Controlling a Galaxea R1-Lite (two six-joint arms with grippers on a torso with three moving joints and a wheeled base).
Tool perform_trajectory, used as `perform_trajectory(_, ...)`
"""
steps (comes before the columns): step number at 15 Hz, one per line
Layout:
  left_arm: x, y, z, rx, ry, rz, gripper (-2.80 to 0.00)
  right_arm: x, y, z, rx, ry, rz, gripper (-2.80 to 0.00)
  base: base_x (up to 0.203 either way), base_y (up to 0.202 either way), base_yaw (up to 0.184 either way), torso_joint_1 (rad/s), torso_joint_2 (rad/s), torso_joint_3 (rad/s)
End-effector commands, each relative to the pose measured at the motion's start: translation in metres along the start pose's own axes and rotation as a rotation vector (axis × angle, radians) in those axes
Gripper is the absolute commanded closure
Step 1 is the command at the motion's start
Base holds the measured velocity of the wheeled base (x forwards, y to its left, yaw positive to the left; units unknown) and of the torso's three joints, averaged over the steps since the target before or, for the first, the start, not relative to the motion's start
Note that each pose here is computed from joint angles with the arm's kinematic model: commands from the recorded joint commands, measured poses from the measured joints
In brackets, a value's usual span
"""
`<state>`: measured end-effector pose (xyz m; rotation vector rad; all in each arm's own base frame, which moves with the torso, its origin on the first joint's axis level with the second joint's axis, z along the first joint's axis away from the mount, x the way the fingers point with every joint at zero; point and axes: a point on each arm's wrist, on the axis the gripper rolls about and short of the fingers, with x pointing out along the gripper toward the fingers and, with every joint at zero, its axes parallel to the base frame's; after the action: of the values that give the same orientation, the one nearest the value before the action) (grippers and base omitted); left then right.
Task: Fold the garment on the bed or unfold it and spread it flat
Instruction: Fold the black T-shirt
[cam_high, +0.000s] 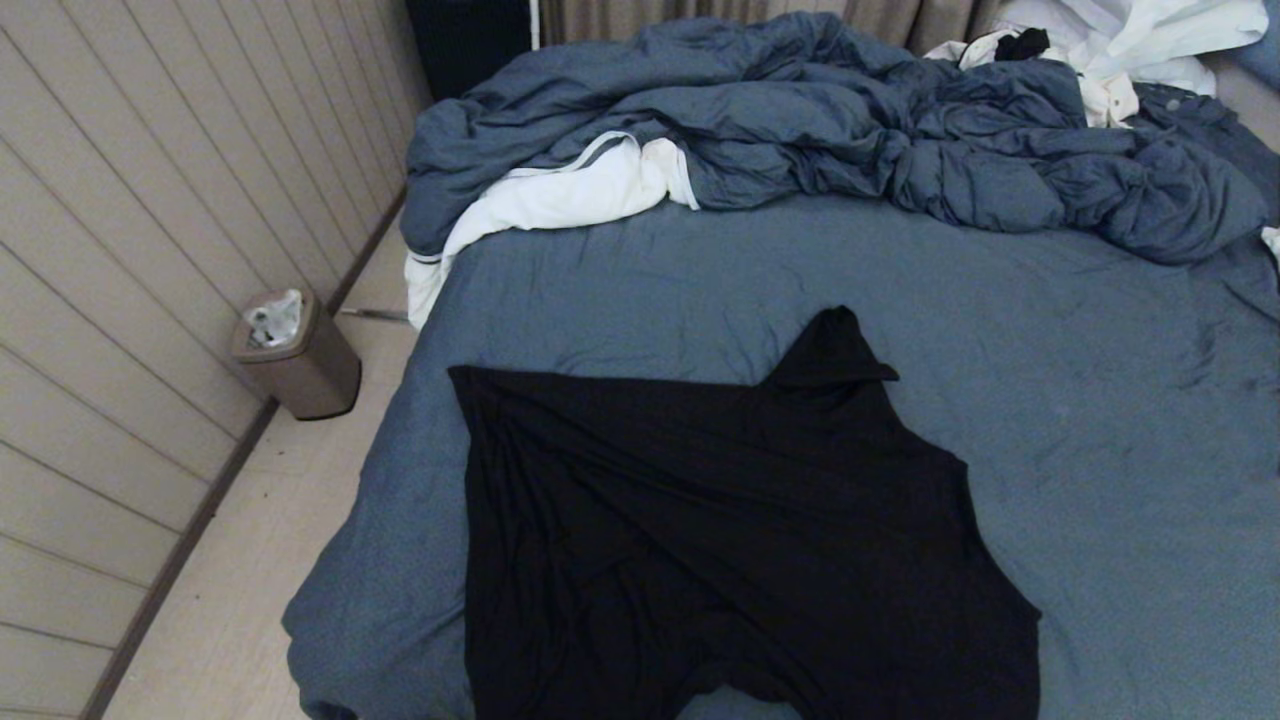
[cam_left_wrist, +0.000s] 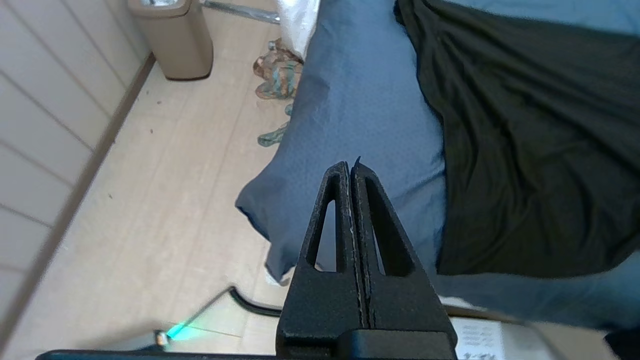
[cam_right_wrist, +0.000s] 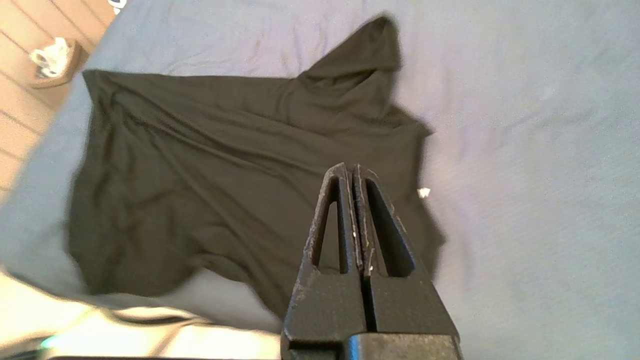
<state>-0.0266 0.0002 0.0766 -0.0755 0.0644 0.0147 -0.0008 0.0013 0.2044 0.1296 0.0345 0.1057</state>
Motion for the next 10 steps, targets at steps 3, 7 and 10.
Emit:
perform_trajectory(3,0.0,0.0,0.0,-0.028,-0.001,0.005,0.0,0.127,-0.009,0.009,0.117,0.414,-0.087,0.0,0.0,0.0,0.0,0.0,0.0,0.0)
perform_trajectory(7,0.0,0.0,0.0,-0.027,0.002,0.003,0.0,0.221,-0.077,-0.046,0.171,0.625,-0.311,0.0,0.0,0.0,0.0,0.0,0.0,0.0)
perform_trajectory(10,0.0,0.0,0.0,-0.024,0.005,0.005,0.0,0.224,-0.147,-0.091,0.174,0.678,-0.421,0.0,0.0,0.0,0.0,0.0,0.0,0.0)
